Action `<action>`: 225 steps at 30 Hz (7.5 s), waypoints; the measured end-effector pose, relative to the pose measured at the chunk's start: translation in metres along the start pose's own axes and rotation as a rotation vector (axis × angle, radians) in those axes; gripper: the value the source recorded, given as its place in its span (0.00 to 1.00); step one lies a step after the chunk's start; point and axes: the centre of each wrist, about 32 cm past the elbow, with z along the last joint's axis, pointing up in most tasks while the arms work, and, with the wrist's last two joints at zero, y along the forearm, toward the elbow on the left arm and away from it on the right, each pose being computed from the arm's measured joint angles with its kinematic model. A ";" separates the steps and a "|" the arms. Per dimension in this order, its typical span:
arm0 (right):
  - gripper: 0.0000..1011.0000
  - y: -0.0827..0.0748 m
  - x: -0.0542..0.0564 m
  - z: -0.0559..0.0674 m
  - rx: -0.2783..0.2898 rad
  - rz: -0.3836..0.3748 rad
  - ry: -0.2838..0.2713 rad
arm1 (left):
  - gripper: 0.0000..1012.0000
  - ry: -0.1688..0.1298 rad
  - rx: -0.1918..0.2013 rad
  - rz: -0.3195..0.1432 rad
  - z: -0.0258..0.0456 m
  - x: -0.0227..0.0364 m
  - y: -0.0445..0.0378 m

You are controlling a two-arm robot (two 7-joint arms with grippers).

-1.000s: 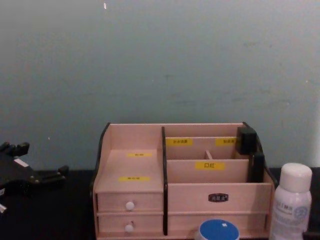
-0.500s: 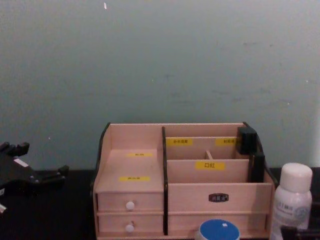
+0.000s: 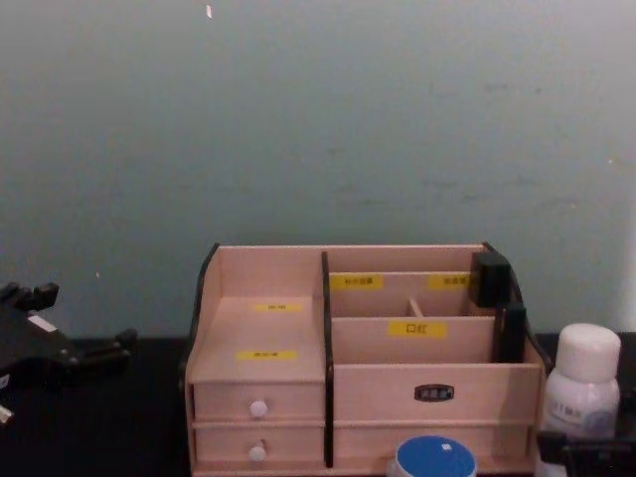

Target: Pick up the facial cleanser and watermelon frost from the table and place them into the tiered storage box.

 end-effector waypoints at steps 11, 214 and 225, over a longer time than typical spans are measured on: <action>0.99 0.007 0.001 0.001 0.005 -0.011 0.001 | 0.99 0.000 0.000 0.000 0.0000 0.0000 0.0000; 0.59 0.151 0.018 0.107 0.035 -0.012 -0.024 | 0.99 0.000 0.000 0.000 0.0000 0.0000 0.0000; 0.59 0.151 0.018 0.106 0.032 -0.015 -0.033 | 0.99 0.000 0.000 0.000 0.0000 0.0000 0.0000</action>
